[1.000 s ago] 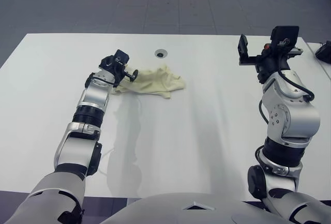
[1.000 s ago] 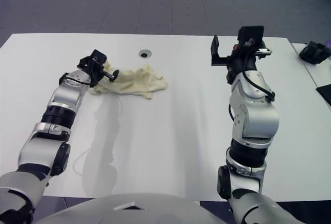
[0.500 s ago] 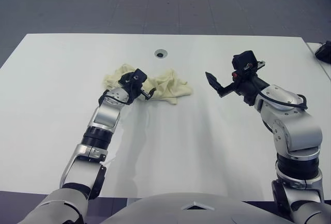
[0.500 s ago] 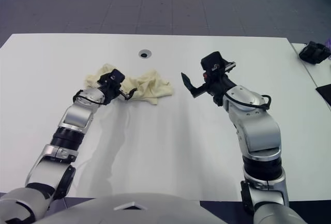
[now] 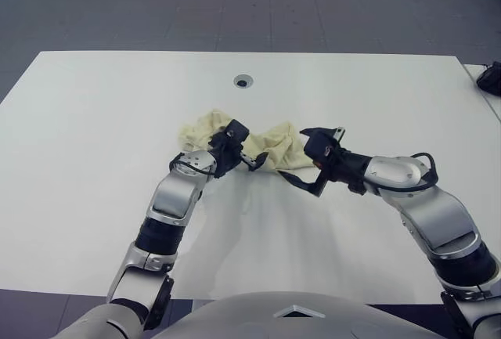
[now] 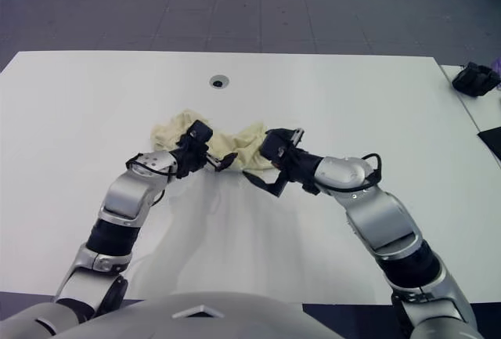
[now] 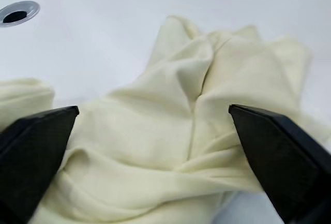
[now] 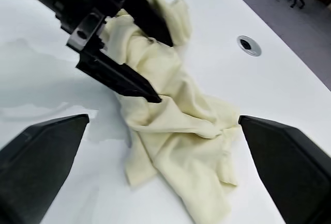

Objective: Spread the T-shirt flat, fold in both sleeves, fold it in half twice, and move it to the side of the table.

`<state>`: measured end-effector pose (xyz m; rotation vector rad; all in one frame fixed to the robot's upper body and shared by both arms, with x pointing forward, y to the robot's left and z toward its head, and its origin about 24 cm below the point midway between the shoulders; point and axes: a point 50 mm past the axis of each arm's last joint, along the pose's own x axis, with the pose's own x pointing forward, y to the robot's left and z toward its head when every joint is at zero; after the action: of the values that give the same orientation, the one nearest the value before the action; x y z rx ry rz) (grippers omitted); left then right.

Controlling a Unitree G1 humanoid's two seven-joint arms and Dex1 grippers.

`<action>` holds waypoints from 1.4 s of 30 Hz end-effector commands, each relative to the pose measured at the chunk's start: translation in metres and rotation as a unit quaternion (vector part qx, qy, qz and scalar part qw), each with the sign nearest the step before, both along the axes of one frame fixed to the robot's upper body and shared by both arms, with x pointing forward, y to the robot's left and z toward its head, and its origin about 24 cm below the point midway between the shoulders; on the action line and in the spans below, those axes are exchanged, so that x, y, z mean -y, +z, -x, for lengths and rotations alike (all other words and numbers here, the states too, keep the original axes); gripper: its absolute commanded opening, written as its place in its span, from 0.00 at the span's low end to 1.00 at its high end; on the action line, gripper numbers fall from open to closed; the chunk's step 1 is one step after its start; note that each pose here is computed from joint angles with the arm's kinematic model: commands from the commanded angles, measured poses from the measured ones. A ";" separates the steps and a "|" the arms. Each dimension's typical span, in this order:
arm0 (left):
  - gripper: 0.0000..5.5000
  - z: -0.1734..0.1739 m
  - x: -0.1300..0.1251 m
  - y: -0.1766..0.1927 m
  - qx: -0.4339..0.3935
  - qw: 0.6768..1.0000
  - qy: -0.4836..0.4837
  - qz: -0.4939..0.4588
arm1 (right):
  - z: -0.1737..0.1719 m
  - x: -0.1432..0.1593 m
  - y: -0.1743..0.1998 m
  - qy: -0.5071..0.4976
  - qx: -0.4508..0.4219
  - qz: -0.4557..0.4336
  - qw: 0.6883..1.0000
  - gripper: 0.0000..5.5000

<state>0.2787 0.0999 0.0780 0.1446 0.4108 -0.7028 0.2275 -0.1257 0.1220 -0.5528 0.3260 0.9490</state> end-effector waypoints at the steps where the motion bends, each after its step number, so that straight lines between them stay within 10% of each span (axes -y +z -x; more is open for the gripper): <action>1: 0.98 -0.005 -0.013 0.019 0.010 0.999 0.029 0.018 | -0.004 -0.005 -0.002 0.020 0.007 0.016 1.000 0.98; 11: 0.98 -0.041 -0.079 0.077 0.103 0.981 0.161 0.020 | -0.030 -0.028 -0.024 0.027 -0.012 0.009 1.000 0.83; 42: 0.98 -0.040 -0.081 0.079 0.120 0.979 0.164 -0.003 | -0.025 -0.023 -0.039 0.013 -0.050 0.023 0.998 0.00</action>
<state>0.3191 0.1771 0.1549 0.1169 0.1992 -0.3536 0.2559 -0.0939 0.0771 -0.5364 0.4349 1.0101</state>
